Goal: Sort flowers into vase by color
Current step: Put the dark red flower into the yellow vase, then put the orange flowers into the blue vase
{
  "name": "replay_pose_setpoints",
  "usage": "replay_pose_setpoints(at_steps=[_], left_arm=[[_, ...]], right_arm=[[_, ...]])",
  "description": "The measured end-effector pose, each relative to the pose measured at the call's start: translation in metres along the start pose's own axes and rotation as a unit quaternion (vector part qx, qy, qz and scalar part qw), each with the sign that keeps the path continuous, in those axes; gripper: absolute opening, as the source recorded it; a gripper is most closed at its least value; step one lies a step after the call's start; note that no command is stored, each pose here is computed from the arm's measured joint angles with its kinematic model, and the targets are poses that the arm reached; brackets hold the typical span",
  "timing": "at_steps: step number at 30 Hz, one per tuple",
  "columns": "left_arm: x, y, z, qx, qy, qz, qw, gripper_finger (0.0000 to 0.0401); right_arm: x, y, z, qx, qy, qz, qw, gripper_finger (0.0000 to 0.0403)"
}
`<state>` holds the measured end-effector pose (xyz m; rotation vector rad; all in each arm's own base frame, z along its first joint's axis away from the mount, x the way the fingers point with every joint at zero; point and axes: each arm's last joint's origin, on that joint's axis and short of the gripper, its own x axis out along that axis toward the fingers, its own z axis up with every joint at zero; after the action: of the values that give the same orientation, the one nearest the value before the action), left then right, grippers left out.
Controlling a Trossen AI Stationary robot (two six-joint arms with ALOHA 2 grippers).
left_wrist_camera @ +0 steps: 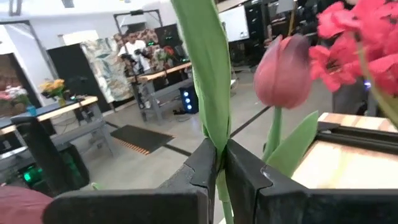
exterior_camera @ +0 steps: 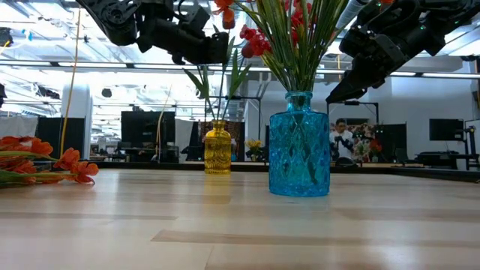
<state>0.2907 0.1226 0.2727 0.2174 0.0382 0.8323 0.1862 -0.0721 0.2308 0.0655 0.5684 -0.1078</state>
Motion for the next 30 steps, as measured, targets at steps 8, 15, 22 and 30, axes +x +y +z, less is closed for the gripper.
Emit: replay_pose_setpoints(at_steps=[8, 15, 22, 30], left_arm=[[0.000, 0.002, -0.002, -0.003, 0.018, 0.047, 0.999, 0.0059], [-0.001, 0.003, -0.006, -0.024, 0.039, 0.078, 0.996, 0.0132], [-0.009, -0.011, -0.006, 0.035, 0.059, 0.045, 0.997, 0.0187], [-0.034, -0.028, 0.014, 0.046, 0.056, 0.069, 0.995, 0.0191]], right_arm=[[0.000, 0.000, 0.000, 0.000, 0.000, 0.000, 1.000, 0.0214], [0.000, 0.000, 0.000, 0.000, 0.000, 0.000, 1.000, 0.0214], [0.000, 0.000, 0.000, 0.000, 0.000, 0.000, 1.000, 0.0214], [0.000, 0.000, 0.000, 0.001, 0.001, 0.000, 1.000, 0.0214]])
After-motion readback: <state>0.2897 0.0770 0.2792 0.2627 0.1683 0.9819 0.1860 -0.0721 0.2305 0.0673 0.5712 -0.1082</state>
